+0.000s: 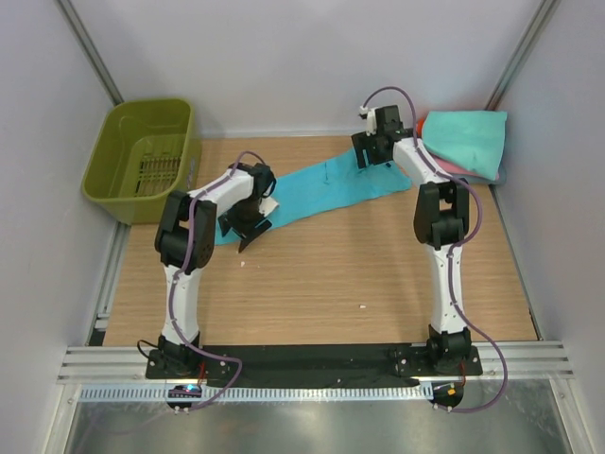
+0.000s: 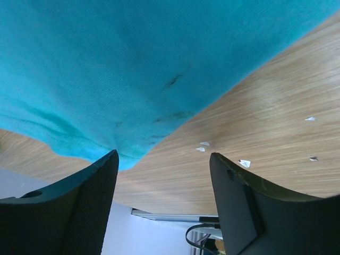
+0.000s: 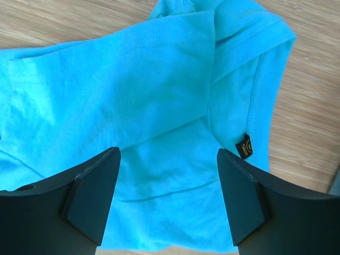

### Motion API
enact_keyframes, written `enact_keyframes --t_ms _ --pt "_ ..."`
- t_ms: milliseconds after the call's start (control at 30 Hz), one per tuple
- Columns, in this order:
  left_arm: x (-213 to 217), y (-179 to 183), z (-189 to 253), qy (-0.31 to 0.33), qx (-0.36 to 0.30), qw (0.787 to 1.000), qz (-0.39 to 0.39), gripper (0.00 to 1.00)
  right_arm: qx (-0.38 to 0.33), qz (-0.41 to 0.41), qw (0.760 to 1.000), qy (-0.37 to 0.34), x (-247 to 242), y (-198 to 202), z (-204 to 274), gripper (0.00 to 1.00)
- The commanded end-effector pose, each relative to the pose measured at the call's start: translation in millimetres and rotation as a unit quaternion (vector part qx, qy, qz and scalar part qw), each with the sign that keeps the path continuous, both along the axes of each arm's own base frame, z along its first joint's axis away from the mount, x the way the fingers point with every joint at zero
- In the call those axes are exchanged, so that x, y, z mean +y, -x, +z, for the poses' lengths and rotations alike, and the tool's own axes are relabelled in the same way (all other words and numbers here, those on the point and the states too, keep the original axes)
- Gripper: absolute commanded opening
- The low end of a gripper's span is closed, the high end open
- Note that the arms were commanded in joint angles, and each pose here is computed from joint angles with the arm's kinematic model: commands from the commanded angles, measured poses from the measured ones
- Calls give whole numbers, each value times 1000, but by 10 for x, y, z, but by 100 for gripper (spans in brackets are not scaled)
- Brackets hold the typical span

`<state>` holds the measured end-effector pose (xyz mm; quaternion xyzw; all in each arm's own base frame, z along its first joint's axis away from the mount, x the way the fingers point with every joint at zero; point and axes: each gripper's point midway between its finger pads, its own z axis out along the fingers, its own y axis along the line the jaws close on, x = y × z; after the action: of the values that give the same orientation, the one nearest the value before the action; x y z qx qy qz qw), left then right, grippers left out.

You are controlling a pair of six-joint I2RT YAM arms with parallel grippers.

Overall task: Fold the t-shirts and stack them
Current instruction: Fold the tshirt

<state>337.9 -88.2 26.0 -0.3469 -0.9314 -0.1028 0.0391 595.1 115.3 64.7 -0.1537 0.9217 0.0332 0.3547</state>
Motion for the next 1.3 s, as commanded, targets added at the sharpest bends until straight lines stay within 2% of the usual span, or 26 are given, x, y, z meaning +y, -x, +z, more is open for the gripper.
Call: enact_keyframes --t_ms 0,33,200,233,433,700,800,1000,1267 --pt "-1 26 -83 20 24 1000 0 68 -22 -5 1000 -13 -20 61 399 80" --pt "16 23 -88 22 27 999 2 60 -22 -8 1000 -9 -39 73 403 80" --pt "-1 94 -101 37 48 998 8 46 6 -19 1000 4 -100 217 214 79" --pt "-5 118 -107 39 54 998 8 41 17 -20 1000 5 -108 268 134 78" --pt "-23 134 -104 43 58 997 17 26 53 -9 999 4 -49 444 -87 75" --pt "38 28 -82 28 36 999 6 18 47 -5 999 18 -38 409 -118 75" --pt "29 13 -41 28 31 999 2 3 48 -5 998 28 -82 419 -119 75" --pt "-15 78 35 37 42 998 -6 0 59 -12 997 42 -129 447 -220 75" --pt "-304 461 160 57 76 994 -54 0 57 -17 997 50 -124 261 -460 76"
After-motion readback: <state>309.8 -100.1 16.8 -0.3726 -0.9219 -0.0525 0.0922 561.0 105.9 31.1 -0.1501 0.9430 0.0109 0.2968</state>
